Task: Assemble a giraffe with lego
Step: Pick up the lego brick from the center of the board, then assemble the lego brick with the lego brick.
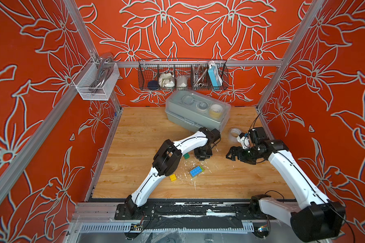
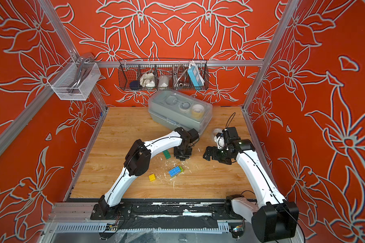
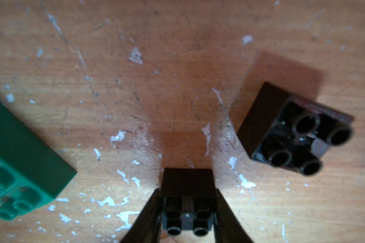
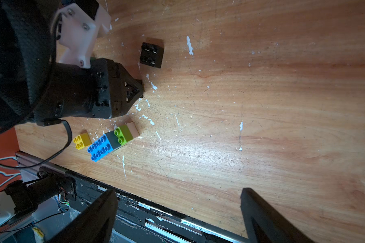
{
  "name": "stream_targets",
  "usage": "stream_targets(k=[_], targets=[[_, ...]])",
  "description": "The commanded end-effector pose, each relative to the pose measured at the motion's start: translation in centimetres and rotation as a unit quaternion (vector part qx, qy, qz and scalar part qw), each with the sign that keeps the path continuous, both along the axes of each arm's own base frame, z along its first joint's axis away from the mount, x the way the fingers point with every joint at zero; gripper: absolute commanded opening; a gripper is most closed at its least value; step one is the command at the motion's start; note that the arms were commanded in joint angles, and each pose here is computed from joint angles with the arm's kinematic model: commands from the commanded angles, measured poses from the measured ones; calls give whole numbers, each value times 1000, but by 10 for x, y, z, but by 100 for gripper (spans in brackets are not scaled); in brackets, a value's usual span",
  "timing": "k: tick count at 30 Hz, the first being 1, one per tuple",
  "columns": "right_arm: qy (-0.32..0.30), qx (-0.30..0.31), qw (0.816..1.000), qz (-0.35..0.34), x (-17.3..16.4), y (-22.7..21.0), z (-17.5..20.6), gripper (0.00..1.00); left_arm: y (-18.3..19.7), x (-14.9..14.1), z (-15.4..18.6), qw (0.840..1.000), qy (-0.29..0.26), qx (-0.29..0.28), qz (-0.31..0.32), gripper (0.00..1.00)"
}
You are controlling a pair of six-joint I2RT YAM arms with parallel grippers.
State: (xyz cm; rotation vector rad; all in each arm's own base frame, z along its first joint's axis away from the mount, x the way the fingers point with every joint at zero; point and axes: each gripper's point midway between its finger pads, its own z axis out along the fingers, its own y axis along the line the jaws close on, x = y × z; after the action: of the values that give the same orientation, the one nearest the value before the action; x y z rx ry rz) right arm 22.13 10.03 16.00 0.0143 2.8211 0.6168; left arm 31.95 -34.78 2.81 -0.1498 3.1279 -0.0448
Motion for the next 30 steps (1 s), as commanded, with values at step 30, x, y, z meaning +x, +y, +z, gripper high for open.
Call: stream_targets(k=[30], targets=[[2, 33, 999, 22, 5, 15, -12, 96, 73, -111, 103, 982, 9, -115, 147, 23]])
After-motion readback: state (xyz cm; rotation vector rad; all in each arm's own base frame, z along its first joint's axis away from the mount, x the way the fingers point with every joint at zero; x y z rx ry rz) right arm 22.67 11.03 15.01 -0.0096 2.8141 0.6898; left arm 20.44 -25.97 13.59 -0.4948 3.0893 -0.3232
